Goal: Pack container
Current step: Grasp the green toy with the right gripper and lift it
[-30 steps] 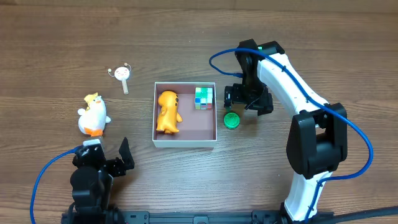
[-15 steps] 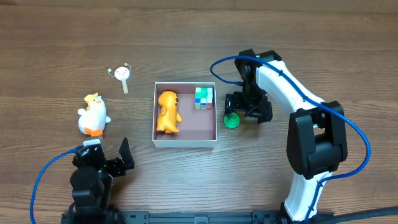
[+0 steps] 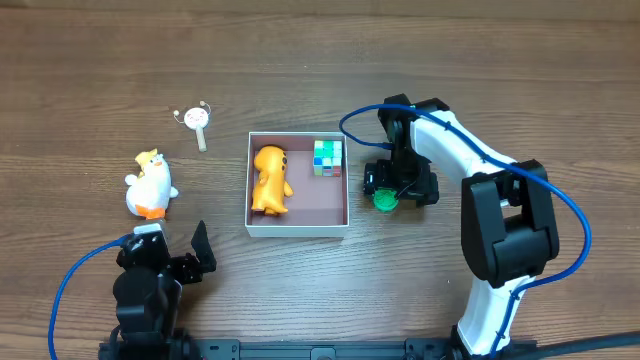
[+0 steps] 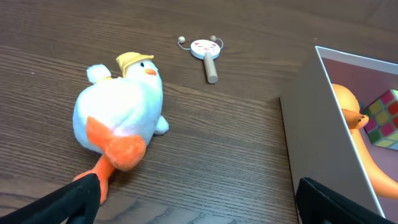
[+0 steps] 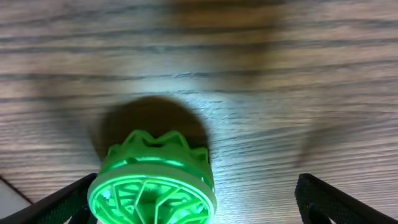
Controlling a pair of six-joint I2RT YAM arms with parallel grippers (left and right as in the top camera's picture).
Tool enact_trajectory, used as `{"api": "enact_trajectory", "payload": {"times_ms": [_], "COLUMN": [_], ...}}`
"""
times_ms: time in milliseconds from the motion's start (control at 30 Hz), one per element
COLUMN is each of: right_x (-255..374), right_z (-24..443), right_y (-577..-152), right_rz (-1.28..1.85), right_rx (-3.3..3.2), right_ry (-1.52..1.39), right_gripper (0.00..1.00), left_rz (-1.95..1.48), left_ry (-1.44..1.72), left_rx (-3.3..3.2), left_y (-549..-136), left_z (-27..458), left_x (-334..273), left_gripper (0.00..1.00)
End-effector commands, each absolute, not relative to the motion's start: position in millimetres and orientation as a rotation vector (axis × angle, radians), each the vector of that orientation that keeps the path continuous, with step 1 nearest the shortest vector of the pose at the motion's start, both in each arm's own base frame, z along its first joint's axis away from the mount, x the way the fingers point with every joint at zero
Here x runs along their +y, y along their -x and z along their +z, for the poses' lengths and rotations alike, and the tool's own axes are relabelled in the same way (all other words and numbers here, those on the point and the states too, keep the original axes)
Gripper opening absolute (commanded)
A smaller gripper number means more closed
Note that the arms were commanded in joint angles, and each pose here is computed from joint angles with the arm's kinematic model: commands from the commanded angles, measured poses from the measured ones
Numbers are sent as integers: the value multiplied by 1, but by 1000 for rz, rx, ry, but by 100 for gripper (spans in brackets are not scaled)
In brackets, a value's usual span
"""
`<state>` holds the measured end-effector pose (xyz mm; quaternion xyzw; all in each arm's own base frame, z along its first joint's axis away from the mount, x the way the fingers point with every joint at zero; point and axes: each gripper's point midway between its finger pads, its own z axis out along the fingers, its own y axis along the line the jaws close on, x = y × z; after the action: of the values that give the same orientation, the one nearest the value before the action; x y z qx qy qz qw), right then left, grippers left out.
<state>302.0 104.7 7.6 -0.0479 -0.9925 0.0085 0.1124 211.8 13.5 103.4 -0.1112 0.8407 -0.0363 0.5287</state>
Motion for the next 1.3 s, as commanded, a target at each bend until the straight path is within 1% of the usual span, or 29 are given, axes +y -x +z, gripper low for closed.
{"api": "enact_trajectory", "payload": {"times_ms": [0,33,67,100,167,267,367,400,433,500,533,633,700,833,1000,1200,1267], "right_x": [88,85,79,75,70,70,69,68,67,65,64,62,63,66,70,69,68], "right_z": [15,15,15,15,15,15,15,16,18,20,23,26,26,21,19,20,13], "right_y": [-311,-312,-314,-315,-316,-316,-313,-310,-302,-292,-286,-275,-276,-290,-297,-293,-287], "right_rz": [31,29,26,23,21,21,28,33,47,64,75,86,81,53,19,26,30], "right_rx": [-2945,-2947,-2945,-2943,-2940,-2940,-2926,-2914,-2882,-2843,-2814,-2768,-2772,-2832,-2861,-2845,-2833], "right_ry": [209,224,250,271,294,296,295,295,293,290,288,285,284,278,267,266,265], "right_gripper": [100,98,93,84,70,54,55,65,68,70,73,77,79,80,80,81,82], "left_rz": [-57,-57,-57,-57,-57,-57,-57,-57,-57,-57,-57,-57,-57,-57,-57,-57,-57], "left_ry": [261,261,261,261,261,261,261,261,261,261,261,261,261,261,261,261,261], "left_rx": [2007,2007,2007,2007,2007,2007,2007,2007,2007,2007,2007,2007,2007,2007,2007,2007,2007], "left_y": [-212,-212,-212,-212,-212,-212,-212,-212,-212,-212,-212,-212,-212,-212,-212,-212,-212], "left_z": [103,103,103,103,103,103,103,103,103,103,103,103,103,103,103,103,103], "left_x": [17,17,17,17,17,17,17,17,17,17,17,17,17,17,17,17,17], "left_gripper": [100,100,100,100,100,100,100,100,100,100,100,100,100,100,100,100,100]}}
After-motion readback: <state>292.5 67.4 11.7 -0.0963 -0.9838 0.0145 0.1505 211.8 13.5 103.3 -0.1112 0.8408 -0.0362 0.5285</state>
